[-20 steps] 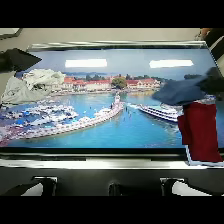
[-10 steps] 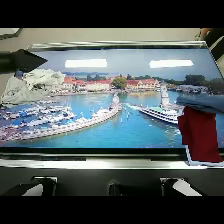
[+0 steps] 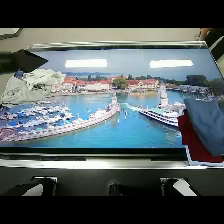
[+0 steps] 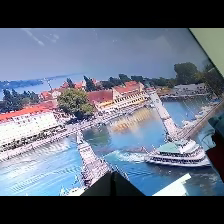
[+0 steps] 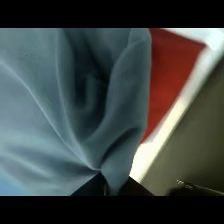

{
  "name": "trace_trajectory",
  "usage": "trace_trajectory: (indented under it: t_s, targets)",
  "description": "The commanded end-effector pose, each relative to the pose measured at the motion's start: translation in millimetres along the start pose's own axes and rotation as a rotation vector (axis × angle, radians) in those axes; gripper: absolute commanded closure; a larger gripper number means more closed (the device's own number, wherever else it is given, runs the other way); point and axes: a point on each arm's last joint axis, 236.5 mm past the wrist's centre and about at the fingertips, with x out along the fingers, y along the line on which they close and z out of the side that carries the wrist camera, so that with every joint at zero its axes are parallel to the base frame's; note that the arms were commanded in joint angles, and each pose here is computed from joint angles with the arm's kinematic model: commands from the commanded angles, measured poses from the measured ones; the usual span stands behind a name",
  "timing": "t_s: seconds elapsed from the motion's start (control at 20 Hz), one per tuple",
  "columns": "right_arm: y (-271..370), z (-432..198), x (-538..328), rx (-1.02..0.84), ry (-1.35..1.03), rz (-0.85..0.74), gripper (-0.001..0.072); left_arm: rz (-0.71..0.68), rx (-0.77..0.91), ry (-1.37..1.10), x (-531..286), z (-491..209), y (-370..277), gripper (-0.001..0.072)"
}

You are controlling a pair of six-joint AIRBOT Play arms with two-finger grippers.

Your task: Fold the shirts.

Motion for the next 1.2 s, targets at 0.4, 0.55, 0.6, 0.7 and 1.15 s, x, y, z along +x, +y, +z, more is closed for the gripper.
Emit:
trace_trajectory:
  t_s: [0.4, 0.55, 0.6, 0.7, 1.15]
  targets:
    - [138, 111, -217, -0.438, -0.948, 0.302, 0.0125, 0.433, 0.059, -0.061, -3, 31, 90, 0.0679]
    - [253, 30, -207, -0.782, -0.915, 0.381, 0.0124, 0.782, 0.091, 0.184, 9, -16, 163, 0.0672]
    - [283, -10, -171, -0.881, -0.788, 0.388, 0.0124, 0.785, 0.035, 0.297, 20, -46, 171, 0.0548]
    - [301, -79, -87, -1.046, -0.473, 0.282, 0.0121, 0.704, -0.135, 0.583, 43, -131, 164, 0.0]
    - [288, -155, 15, -1.143, -0.017, 0.103, 0.0115, 0.516, -0.303, 0.575, 92, -238, 134, 0.0]
